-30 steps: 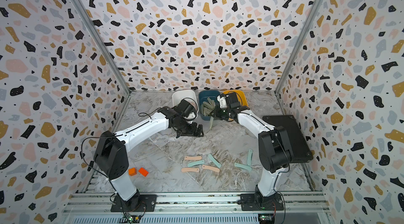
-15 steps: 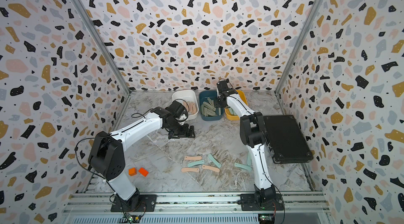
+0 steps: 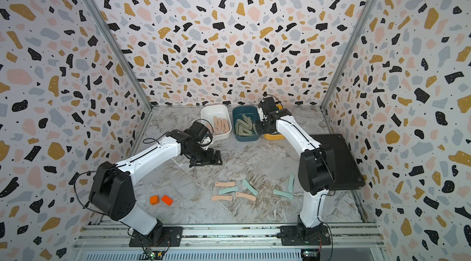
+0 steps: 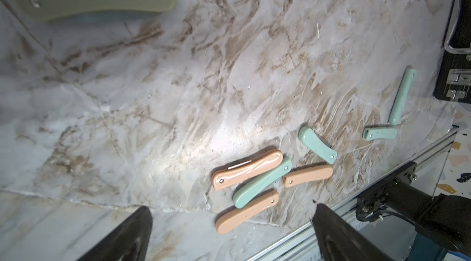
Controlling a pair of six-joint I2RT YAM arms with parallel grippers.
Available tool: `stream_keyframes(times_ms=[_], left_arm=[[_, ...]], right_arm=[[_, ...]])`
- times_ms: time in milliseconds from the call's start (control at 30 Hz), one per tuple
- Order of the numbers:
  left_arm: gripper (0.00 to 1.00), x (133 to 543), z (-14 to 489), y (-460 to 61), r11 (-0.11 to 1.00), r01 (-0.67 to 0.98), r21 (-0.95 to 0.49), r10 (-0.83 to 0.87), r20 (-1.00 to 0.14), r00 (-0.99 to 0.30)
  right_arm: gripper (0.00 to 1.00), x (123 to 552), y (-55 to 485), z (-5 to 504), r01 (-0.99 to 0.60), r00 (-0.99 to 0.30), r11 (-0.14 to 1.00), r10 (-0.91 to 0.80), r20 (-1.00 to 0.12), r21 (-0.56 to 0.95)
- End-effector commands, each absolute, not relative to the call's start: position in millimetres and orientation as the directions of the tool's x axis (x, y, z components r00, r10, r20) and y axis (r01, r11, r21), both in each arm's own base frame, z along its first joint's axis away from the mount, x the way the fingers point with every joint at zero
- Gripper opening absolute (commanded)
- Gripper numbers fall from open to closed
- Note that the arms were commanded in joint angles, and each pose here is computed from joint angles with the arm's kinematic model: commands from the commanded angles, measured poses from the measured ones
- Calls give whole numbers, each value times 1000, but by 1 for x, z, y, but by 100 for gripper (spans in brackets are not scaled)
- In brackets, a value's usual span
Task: Place the fruit knives into the storage box by color
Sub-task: Place the fruit knife in the storage box, then pick up the fruit knife from the center of the board.
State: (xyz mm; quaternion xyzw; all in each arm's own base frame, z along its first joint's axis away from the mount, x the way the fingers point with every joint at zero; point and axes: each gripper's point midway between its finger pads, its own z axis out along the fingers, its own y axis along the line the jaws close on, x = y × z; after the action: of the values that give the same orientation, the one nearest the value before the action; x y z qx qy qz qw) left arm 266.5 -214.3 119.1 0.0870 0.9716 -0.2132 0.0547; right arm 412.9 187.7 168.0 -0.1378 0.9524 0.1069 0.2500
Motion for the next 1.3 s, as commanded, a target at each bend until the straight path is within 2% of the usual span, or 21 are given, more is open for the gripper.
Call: stream_keyframes(times_ms=[0,167,367,833,933,1000,1267], left_arm=[[99,252,116,-213,884,181,-431,141,-123,-982],[99,236,104,-203,892,155,-426,124,-99,-987],[99,221,93,-201,886,121,-447,103,-63,-993],[99,213,77,-198,890,96,-446,94,-27,-995],[99,213,77,-198,889,95,-448,94,-25,-995],[99,214,78,-199,889,98,-448,95,-29,-995],[99,217,79,-198,894,110,-433,104,-38,-994]], right_arm=[[39,359,188,146,-338,-869,926,-239,-432,168],[40,292,208,115,-415,-878,886,-330,-346,208],[43,241,241,78,-493,-860,833,-423,-285,251],[44,215,253,27,-568,-820,811,-543,-181,140],[40,213,239,12,-565,-822,823,-553,-139,67],[33,215,228,8,-558,-824,829,-553,-123,14],[16,231,227,30,-529,-833,848,-523,-184,-16]])
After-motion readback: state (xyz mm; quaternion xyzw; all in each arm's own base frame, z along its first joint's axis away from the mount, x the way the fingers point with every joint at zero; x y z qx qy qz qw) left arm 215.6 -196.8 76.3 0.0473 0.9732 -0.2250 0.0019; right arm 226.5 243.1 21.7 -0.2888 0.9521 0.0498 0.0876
